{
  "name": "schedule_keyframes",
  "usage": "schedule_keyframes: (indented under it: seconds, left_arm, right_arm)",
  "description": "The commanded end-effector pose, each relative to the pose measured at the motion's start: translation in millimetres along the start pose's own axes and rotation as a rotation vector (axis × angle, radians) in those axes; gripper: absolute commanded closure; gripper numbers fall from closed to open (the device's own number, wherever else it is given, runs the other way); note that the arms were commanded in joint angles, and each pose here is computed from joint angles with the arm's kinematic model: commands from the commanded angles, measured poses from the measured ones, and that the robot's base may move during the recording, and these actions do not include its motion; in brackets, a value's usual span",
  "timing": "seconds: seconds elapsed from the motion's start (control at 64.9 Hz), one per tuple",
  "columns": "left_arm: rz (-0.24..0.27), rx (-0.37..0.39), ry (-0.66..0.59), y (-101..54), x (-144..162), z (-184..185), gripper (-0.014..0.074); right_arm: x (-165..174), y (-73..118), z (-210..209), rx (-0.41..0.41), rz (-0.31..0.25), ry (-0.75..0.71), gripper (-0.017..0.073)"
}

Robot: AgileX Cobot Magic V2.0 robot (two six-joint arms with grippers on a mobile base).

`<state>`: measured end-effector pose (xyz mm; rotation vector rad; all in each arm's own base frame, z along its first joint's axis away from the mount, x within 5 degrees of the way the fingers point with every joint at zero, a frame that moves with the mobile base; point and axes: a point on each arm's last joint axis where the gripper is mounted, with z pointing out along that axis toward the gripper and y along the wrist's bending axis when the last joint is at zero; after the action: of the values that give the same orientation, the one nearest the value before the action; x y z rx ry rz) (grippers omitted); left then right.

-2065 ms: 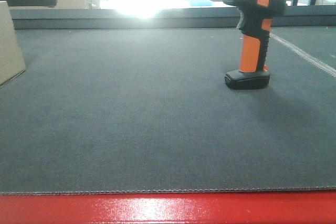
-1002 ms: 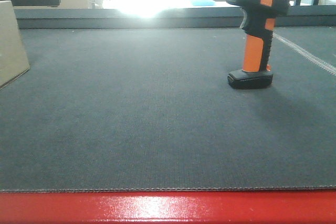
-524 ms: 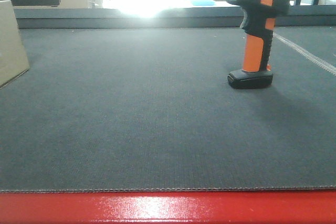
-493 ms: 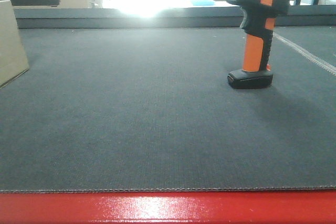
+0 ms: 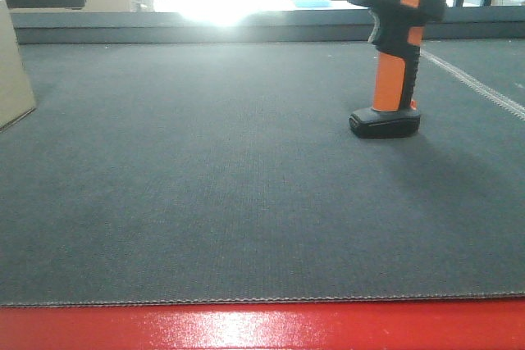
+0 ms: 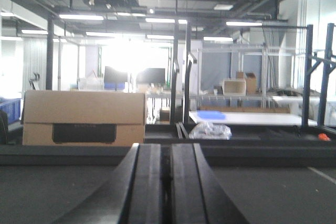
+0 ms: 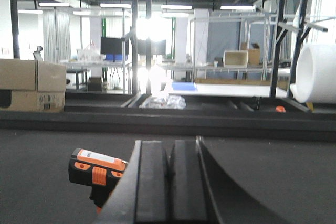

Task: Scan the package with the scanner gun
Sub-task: 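Approach the table and align both grippers with box and scanner, then close the left gripper on the tan cardboard box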

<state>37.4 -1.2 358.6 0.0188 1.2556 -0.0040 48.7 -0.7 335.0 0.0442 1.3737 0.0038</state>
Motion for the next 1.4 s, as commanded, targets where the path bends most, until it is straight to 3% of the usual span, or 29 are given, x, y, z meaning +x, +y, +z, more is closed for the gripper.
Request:
schedule_keyframes:
  seconds: [0.0,0.123,0.247,0.401,0.663,0.832,1.063,1.202,1.387]
  left_arm:
    - [0.001,0.006,0.065,-0.3,-15.1,16.2,0.0430]
    - [0.000,0.014,0.154,-0.5,-25.5,42.1,0.0155]
    - [-0.012,0.025,0.251,-1.1,-23.2,70.3,0.0017]
    - [-0.060,0.059,0.482,-4.8,-16.5,103.4,-0.0008]
    - [-0.054,0.076,0.853,-0.8,-23.2,169.2,-0.0006]
    - [-0.057,-0.005,1.004,26.3,-18.2,218.3,-0.0006]
    - [0.028,-0.069,1.154,63.7,9.4,269.8,-0.0006]
    - [0.065,-0.082,1.213,74.1,35.8,292.6,-0.0006]
    - [0.064,-0.080,1.318,82.1,80.6,309.0,-0.0006]
  right_arm:
    - [-9.8,0.0,14.1,0.003,-0.003,0.038,0.0598]
    - [-12.0,-0.3,36.3,0.006,-0.001,0.107,0.0291]
    - [-2.8,-1.2,57.5,0.010,0.000,0.191,-0.0016]
    - [12.0,-2.4,78.9,0.015,-0.001,0.274,-0.0001]
    - [16.7,-1.2,89.5,0.006,0.000,0.278,-0.0001]
    - [17.0,6.5,89.2,-0.049,0.003,0.280,-0.0001]
    - [17.0,10.2,89.0,-0.076,0.005,0.281,-0.0001]
    - [17.2,10.2,88.9,-0.076,0.005,0.283,-0.0001]
    - [17.2,10.2,88.9,-0.076,0.005,0.283,-0.0001]
